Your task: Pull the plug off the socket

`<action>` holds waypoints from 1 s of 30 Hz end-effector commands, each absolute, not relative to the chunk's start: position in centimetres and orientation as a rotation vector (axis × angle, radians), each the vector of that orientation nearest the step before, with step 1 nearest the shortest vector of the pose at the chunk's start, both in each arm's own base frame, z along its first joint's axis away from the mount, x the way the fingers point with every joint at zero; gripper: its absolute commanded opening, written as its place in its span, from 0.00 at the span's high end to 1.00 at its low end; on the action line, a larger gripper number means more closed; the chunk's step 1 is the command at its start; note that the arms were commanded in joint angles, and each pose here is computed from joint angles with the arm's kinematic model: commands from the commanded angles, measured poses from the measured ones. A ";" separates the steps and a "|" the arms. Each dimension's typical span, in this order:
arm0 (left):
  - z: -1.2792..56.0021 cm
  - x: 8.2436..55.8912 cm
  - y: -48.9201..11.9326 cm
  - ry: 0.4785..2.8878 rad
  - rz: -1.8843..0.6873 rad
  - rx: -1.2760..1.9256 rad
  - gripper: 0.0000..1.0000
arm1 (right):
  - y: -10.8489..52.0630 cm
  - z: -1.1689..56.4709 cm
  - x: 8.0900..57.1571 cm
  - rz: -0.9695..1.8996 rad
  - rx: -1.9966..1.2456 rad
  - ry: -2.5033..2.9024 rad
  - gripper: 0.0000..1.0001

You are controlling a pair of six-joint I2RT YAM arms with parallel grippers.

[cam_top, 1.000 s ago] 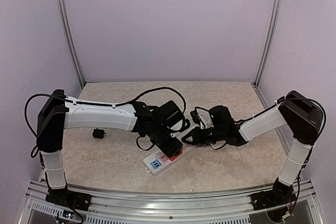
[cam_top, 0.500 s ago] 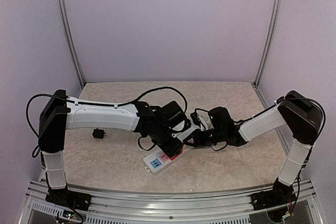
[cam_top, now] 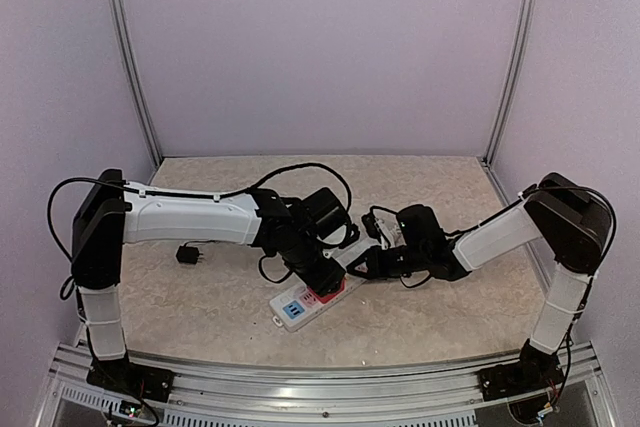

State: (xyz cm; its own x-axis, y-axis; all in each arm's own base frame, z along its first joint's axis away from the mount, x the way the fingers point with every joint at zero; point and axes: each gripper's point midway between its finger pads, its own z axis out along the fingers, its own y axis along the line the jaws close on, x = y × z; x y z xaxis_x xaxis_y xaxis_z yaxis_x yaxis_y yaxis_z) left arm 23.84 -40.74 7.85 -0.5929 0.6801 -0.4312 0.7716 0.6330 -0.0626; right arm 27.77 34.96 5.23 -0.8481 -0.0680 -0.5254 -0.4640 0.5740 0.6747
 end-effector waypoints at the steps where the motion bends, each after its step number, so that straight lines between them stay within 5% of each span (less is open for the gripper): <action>1: 10.3 24.9 -41.5 2.392 -0.166 1.164 0.76 | 33.5 1.2 26.1 1.126 -0.411 2.505 1.00; 7: 9.6 25.4 -41.0 2.400 -0.041 1.182 0.76 | 33.6 1.0 26.1 1.122 -0.412 2.509 1.00; 13: 12.5 25.0 -42.8 2.383 -0.394 1.107 0.77 | 33.4 0.6 26.0 1.113 -0.416 2.518 1.00; 22: 10.6 24.7 -42.6 2.317 -0.011 1.255 0.78 | 33.4 0.2 26.0 1.104 -0.420 2.524 1.00; 30: 12.8 26.1 -42.1 2.424 -0.424 1.061 0.78 | 33.2 0.0 26.0 1.088 -0.422 2.529 1.00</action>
